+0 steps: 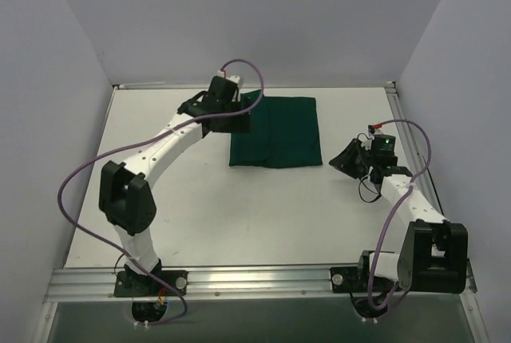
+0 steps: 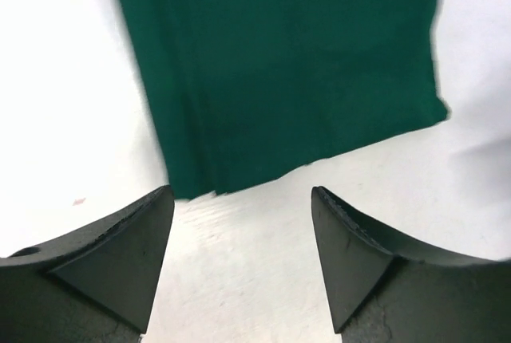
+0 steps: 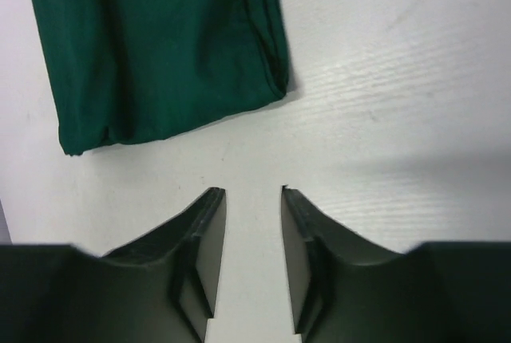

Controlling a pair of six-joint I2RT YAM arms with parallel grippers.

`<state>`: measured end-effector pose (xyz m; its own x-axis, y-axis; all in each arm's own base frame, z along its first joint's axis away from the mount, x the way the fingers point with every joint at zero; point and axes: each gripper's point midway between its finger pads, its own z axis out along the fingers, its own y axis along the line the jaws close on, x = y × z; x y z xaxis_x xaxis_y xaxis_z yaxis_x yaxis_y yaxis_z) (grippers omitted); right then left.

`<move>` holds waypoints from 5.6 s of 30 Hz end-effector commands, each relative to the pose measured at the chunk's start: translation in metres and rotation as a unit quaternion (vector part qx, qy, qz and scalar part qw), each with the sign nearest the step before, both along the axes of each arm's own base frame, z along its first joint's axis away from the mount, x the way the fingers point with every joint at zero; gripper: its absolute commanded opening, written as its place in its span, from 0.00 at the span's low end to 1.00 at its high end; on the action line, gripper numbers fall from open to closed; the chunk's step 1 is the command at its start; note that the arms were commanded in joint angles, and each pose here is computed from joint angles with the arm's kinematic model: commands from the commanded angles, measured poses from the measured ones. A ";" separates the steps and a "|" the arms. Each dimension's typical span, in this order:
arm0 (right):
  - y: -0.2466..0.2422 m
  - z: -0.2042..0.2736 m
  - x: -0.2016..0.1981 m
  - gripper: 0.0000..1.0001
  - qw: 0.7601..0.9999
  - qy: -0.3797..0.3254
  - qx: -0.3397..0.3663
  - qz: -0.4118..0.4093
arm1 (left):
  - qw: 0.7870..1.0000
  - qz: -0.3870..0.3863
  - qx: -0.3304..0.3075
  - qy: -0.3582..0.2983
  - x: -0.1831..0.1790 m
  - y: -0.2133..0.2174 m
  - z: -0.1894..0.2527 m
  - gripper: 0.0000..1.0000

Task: Open and lay out the surgical kit
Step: Open the surgical kit at the center of the board.

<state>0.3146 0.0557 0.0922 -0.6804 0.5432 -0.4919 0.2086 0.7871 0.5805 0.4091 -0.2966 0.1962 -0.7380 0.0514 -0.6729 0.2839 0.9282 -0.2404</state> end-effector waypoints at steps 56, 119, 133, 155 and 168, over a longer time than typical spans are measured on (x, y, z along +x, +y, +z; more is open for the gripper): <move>0.055 -0.069 0.095 0.10 0.998 0.022 0.041 0.030 | 0.980 0.025 -0.170 0.099 0.007 0.008 -0.062 0.02; 0.033 -0.029 0.285 0.50 0.986 -0.054 -0.146 0.056 | 0.968 0.167 -0.186 -0.013 0.003 0.157 0.003 0.92; 0.032 -0.055 0.300 0.37 0.982 -0.054 -0.167 0.072 | 0.966 0.197 -0.168 0.005 0.007 0.166 -0.015 0.92; 0.047 -0.023 0.320 0.48 0.986 -0.081 -0.126 0.077 | 0.939 0.287 -0.180 0.056 0.084 0.292 -0.036 0.91; 0.046 -0.009 0.338 0.54 0.983 -0.127 -0.116 0.065 | 0.941 0.238 -0.239 -0.005 0.077 0.266 -0.013 0.93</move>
